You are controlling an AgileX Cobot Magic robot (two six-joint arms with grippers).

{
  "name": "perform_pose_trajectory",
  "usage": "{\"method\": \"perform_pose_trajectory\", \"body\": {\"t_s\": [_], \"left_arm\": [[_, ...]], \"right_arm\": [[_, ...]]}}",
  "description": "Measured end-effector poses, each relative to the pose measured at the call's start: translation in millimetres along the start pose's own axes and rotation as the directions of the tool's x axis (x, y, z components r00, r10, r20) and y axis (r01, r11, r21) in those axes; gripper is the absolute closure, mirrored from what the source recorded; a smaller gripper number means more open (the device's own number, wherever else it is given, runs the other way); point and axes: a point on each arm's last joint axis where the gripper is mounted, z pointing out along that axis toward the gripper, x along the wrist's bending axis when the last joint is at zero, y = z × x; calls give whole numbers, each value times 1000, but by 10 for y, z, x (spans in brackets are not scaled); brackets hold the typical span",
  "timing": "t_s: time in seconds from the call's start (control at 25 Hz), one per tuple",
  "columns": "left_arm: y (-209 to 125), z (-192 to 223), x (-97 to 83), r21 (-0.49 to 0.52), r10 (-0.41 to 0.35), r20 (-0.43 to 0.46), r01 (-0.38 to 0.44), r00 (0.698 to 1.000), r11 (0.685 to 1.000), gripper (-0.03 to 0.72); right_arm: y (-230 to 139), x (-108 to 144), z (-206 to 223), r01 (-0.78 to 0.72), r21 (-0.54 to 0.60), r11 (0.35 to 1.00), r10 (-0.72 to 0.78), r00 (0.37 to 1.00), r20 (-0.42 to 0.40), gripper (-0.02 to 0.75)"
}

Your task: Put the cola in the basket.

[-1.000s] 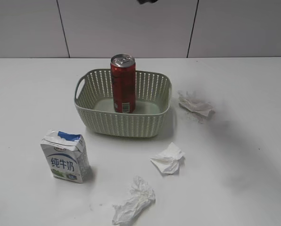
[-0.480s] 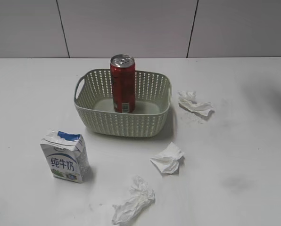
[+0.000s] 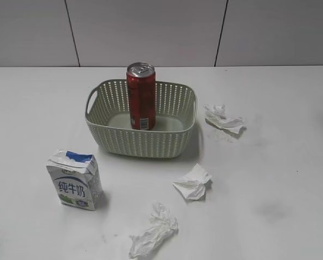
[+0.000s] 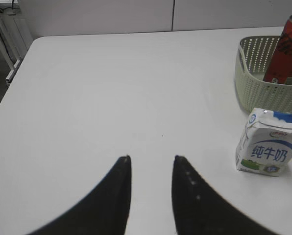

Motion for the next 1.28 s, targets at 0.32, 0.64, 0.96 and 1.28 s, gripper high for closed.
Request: {"method": "perform_pose_trajectory", "body": {"t_s": [0.32,0.64,0.96,1.28], "left_arm": [[0,0,0,0,0,0,0,1000,1000,457],[0,0,0,0,0,0,0,1000,1000,457],[0,0,0,0,0,0,0,1000,1000,457],[0,0,0,0,0,0,0,1000,1000,457]], "right_arm": [[-613,39,-265,23,144,989,-14,998,-61,146],[-1537,49,-531,17,182,983,-2,997,-78,146],[-2491,74,-721,-10,120,993,23,994,-104,146],[-3219,84,-805,-19,64,998,26,993,-115,146]]}}
